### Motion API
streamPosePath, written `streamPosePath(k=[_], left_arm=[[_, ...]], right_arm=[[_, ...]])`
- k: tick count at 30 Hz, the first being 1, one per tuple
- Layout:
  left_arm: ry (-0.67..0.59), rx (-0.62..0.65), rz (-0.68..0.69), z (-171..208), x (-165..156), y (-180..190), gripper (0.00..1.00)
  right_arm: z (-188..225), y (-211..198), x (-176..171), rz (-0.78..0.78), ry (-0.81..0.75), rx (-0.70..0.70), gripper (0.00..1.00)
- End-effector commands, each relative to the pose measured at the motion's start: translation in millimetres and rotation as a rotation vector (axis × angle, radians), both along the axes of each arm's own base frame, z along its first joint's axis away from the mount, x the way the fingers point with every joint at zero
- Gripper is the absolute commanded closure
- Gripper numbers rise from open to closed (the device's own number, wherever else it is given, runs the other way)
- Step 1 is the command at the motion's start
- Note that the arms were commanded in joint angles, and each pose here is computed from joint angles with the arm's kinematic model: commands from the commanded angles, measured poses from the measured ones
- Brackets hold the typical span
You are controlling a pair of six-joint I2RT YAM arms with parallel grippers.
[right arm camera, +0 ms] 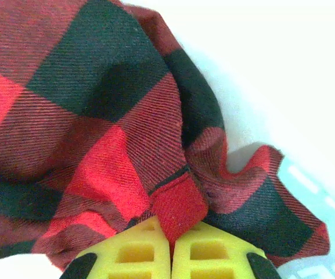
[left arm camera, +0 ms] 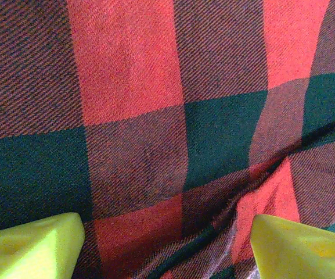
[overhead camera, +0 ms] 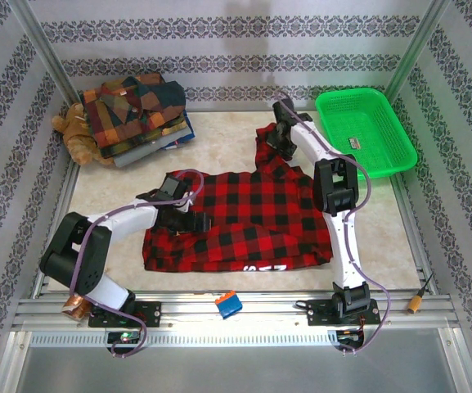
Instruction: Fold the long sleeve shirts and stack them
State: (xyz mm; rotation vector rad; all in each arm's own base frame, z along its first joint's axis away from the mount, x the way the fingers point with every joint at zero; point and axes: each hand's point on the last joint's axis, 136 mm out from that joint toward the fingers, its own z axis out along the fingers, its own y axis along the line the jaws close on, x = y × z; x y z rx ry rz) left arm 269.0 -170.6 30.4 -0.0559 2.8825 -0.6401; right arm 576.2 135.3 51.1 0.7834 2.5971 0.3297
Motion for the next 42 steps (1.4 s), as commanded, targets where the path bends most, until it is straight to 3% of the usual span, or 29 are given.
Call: streamPosePath(k=[1, 7, 13, 16, 21, 27, 32, 37, 42], left_arm=[[0.112, 0.094, 0.011, -23, -30, 26, 0.22], [0.132, 0.096, 0.006, -27, -36, 28, 0.22], [0.149, 0.111, 0.004, -29, -42, 32, 0.23], [0.151, 0.118, 0.024, -26, -43, 37, 0.22], [0.125, 0.128, 0.062, -13, -38, 46, 0.22], [0.112, 0.115, 0.095, -8, -31, 51, 0.22], [0.120, 0.101, 0.086, -10, -27, 50, 0.22], [0.124, 0.111, 0.089, -9, -25, 54, 0.22], [0.123, 0.104, 0.098, -8, -28, 60, 0.22]], right_arm=[[30, -1, 26, -0.038, -0.111, 0.052, 0.97], [42, -3, 40, -0.044, -0.142, 0.098, 0.88], [43, 13, 51, 0.029, -0.176, 0.163, 0.52], [49, 15, 40, 0.078, -0.156, 0.132, 0.44], [39, -4, -23, 0.054, -0.047, 0.051, 0.46], [0, 4, -120, 0.093, 0.108, -0.003, 0.52], [-36, -35, -188, -0.027, 0.257, -0.138, 0.63], [-27, -70, -225, -0.107, 0.290, -0.253, 0.63], [-22, -95, -253, -0.231, 0.275, -0.248, 0.58]])
